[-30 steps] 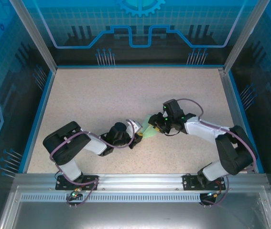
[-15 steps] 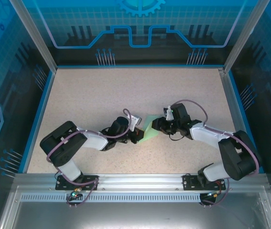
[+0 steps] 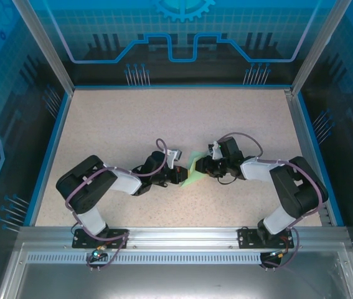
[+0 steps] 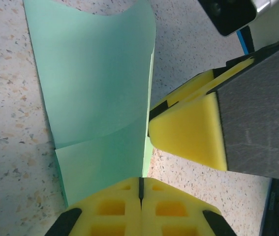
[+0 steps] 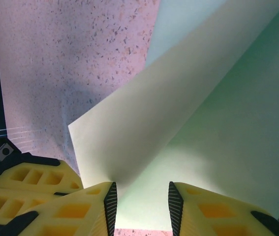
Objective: Fold a paper plane with a square sheet of paper (pick it up from the middle)
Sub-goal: Fourth fold the wing at the center of the table.
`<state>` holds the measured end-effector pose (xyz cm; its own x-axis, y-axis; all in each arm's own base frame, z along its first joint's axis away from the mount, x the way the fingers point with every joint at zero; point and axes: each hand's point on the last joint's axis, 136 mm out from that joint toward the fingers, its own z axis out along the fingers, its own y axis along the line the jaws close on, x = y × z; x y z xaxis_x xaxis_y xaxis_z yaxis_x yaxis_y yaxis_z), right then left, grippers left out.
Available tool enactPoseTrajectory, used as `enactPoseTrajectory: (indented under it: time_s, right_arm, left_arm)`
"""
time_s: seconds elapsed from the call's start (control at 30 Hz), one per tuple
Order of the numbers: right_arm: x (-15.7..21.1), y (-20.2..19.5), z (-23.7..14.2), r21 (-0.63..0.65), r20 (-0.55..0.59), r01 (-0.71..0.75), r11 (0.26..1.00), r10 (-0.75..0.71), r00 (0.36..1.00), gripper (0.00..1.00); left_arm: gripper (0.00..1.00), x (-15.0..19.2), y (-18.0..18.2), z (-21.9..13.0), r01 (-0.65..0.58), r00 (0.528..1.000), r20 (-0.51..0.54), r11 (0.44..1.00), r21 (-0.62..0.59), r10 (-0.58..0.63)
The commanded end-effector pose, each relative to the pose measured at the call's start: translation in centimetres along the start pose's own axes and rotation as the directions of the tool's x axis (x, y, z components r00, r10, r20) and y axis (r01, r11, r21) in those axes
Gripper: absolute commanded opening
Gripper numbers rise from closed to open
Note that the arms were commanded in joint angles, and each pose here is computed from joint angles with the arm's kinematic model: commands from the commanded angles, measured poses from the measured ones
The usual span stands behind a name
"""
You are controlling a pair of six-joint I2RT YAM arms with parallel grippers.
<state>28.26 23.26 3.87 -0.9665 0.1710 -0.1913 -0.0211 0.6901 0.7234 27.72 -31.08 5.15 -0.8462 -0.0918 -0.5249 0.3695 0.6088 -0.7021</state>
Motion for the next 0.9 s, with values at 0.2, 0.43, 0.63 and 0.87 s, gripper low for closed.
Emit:
enactPoseTrajectory:
  time_s: [0.2, 0.43, 0.63, 0.87]
  right_arm:
    - [-2.0, 0.0, 1.2, -0.032, 0.043, -0.054, 0.998, 0.055, 0.998, 0.40]
    - [-1.8, -1.0, 1.2, -0.006, 0.044, -0.086, 0.996, 0.086, 0.995, 0.41]
    - [-1.6, -1.4, 1.2, 0.001, 0.044, -0.096, 0.995, 0.096, 0.994, 0.42]
    - [-1.4, -1.6, 1.1, 0.000, 0.041, -0.098, 0.995, 0.098, 0.994, 0.42]
  left_arm:
    - [0.09, -0.3, -0.1, 0.3, 0.021, 1.000, 0.001, 1.000, 0.021, -0.021]
    - [0.21, -0.5, 0.2, 0.3, 0.042, 0.999, -0.011, 0.999, -0.003, -0.042]
    - [0.32, -0.5, 0.5, 0.4, 0.038, 0.999, -0.028, 0.999, -0.031, -0.039]
    - [0.32, -0.7, 0.6, 1.7, 0.037, 0.998, -0.051, 0.999, -0.025, -0.038]
